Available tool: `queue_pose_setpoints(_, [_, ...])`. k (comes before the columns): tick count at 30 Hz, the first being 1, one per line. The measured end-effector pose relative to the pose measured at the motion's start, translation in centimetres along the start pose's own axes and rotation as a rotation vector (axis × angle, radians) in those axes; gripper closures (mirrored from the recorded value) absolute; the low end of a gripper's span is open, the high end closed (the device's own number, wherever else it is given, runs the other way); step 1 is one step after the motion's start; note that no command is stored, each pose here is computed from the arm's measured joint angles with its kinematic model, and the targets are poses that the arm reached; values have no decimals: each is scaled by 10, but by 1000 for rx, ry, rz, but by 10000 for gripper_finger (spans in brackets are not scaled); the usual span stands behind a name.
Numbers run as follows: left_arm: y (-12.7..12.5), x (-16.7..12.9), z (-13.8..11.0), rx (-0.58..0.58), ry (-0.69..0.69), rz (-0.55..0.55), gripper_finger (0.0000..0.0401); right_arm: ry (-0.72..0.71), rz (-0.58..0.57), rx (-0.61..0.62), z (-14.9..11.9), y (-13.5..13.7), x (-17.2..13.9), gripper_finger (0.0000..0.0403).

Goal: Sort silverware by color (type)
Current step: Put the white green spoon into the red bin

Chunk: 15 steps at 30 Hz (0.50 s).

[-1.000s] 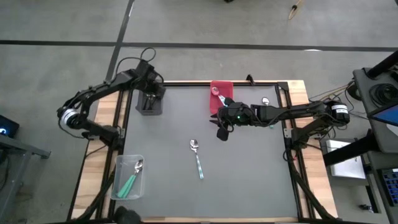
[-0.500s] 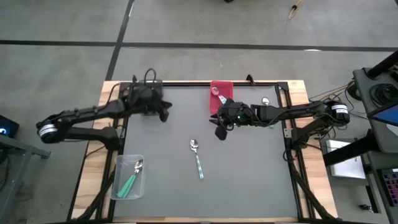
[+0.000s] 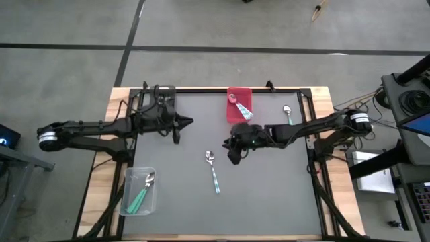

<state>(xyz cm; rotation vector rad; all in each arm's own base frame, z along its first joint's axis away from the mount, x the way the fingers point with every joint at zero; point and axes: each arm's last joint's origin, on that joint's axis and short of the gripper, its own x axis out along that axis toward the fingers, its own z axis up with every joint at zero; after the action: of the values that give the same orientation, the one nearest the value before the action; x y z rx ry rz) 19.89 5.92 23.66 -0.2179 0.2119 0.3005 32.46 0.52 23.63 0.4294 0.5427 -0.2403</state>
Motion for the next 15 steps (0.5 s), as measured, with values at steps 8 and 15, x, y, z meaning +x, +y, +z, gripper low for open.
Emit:
queue_pose_setpoints(8, [-8,0,-2,16,11,-36,388,95,22,35,1,34,8,317])
queue_pose_setpoints(15, [-17,0,-4,31,18,-79,388,206,-19,28,8,58,24,317])
